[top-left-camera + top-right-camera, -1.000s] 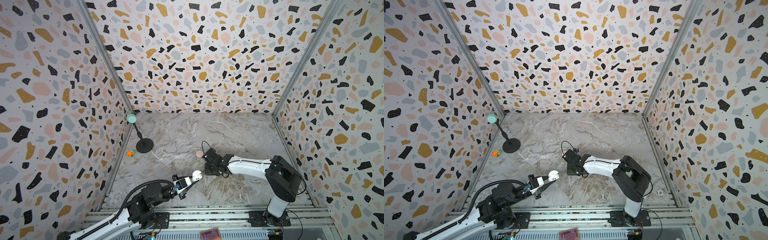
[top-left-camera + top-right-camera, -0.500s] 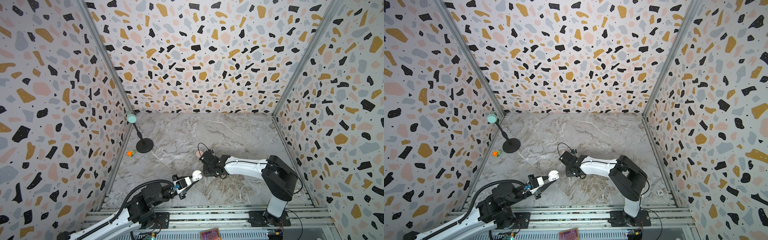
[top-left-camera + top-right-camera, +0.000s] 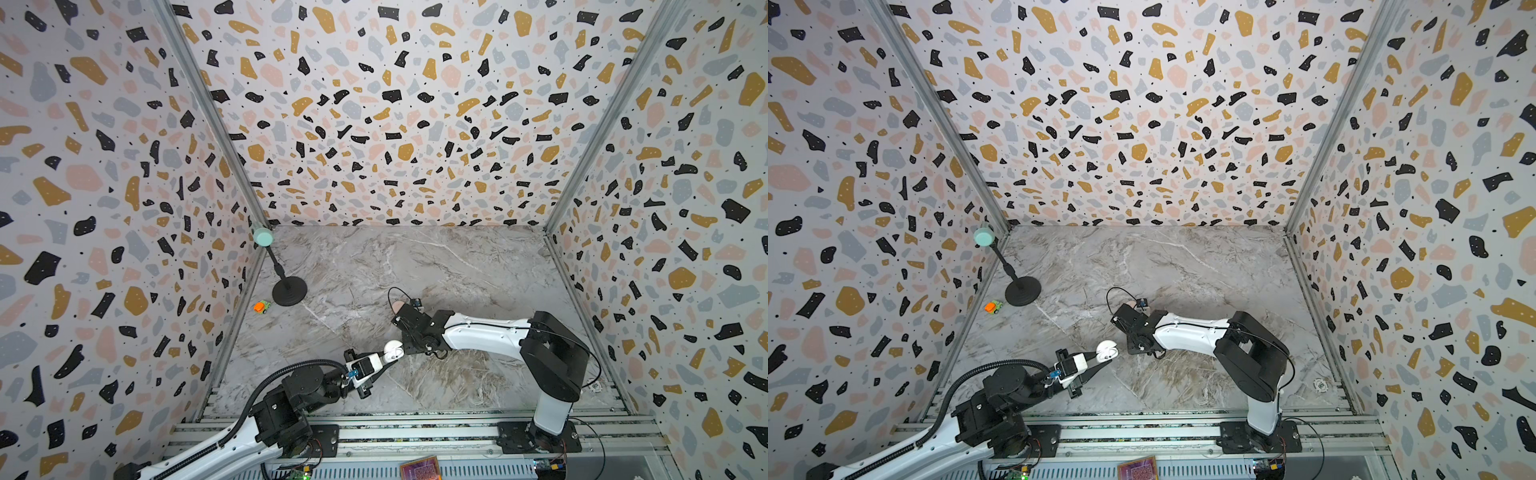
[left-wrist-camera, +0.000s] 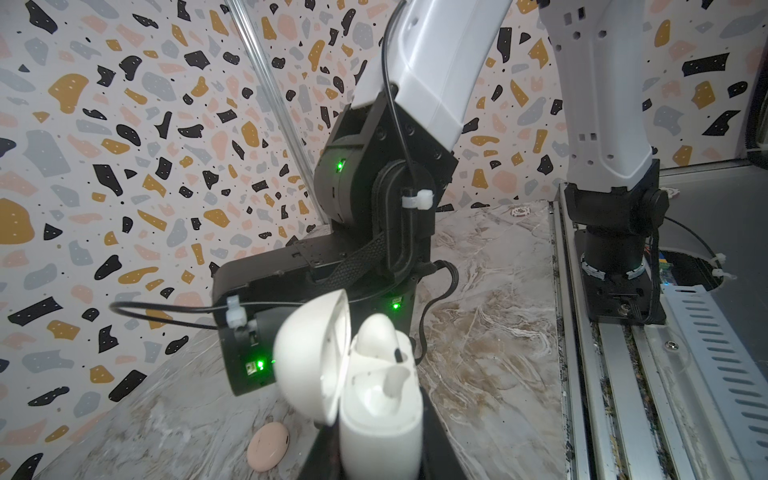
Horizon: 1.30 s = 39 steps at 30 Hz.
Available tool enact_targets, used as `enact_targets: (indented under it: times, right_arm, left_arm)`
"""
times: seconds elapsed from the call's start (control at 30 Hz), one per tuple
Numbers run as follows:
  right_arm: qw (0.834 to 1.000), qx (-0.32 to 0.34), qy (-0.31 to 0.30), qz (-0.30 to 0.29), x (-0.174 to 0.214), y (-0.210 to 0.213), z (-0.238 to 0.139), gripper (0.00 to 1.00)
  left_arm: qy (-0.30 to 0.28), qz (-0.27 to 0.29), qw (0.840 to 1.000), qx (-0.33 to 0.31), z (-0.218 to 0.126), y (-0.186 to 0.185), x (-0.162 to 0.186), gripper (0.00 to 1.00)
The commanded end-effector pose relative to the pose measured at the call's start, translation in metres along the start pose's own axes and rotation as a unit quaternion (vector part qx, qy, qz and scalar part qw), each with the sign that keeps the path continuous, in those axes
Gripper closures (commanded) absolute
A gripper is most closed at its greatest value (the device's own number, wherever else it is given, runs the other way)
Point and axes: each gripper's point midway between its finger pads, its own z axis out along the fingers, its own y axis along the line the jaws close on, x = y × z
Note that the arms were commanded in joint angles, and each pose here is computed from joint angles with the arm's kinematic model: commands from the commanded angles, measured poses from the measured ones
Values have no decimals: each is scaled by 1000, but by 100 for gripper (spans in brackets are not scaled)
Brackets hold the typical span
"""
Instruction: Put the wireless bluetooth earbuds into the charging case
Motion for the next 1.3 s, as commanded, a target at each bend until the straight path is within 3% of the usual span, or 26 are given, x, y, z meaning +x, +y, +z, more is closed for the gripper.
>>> enact_targets:
  times: [0.0, 0.2, 0.37, 0.63, 0.87, 1.27]
  right_arm:
    - [1000, 24, -1, -19, 0, -1, -1, 89]
    - [999, 32, -11, -27, -3, 4, -7, 90]
    - [999, -13, -30, -28, -11, 14, -26, 84]
    - [994, -95, -60, -16, -25, 11, -54, 68]
    - [987, -146, -61, -30, -31, -7, -62, 45]
    - [985, -117, -3, -129, -22, -5, -33, 49]
  left_arm:
    - [-21, 3, 1000, -7, -2, 3, -9, 100]
    - [-23, 3, 1000, -9, -2, 3, -10, 100]
    - [-23, 4, 1000, -10, -3, 3, -10, 100]
    - [-29, 4, 999, -12, -4, 4, -13, 100]
    - [-26, 5, 1000, -14, -4, 5, -11, 100]
    - [-19, 8, 1000, -16, -3, 5, -8, 100]
